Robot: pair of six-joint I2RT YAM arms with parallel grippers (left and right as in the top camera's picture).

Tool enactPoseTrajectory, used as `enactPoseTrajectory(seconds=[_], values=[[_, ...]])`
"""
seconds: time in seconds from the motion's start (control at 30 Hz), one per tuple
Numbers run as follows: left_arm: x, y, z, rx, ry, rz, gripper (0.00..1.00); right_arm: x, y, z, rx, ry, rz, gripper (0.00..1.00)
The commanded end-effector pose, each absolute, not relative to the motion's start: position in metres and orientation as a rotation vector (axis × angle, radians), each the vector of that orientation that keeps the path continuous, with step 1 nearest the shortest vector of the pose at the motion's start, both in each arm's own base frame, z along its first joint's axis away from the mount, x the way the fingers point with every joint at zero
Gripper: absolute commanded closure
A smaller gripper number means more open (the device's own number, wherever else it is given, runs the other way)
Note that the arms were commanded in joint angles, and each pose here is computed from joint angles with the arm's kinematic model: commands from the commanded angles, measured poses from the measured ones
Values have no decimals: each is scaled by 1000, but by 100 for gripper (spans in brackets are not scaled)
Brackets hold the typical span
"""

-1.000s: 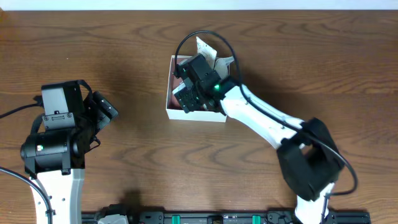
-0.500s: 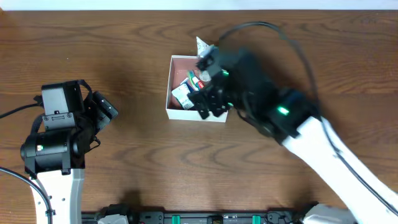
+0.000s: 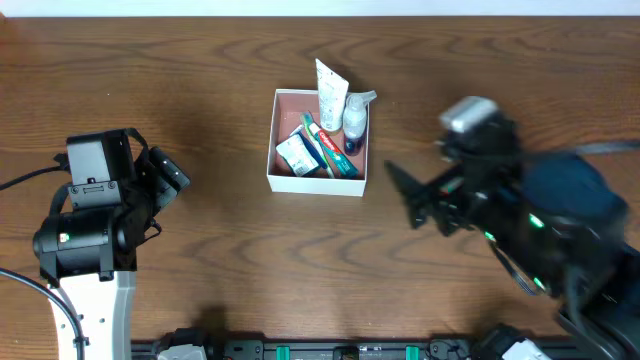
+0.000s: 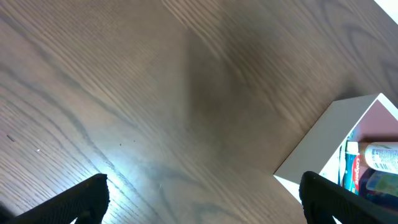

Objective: Pack container

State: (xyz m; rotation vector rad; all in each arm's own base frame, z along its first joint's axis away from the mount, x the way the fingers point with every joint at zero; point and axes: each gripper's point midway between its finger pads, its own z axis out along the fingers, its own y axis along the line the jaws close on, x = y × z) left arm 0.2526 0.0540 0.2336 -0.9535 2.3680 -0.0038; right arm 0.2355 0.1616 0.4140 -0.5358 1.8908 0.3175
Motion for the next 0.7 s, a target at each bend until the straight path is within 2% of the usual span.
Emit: enactPoseTrajectory(seconds=[0.0, 0.27, 0.47, 0.67], values=[[252, 58, 232, -945, 2376, 32, 2, 239, 115, 426, -398, 1864, 81, 1], [252, 58, 232, -945, 2376, 32, 2, 245, 58, 394, -176, 1968, -11, 1], [252, 58, 232, -945, 2376, 32, 2, 256, 30, 325, -33, 2007, 114, 1], [252, 58, 232, -945, 2376, 32, 2, 242, -1, 241, 98, 2010, 76, 1]])
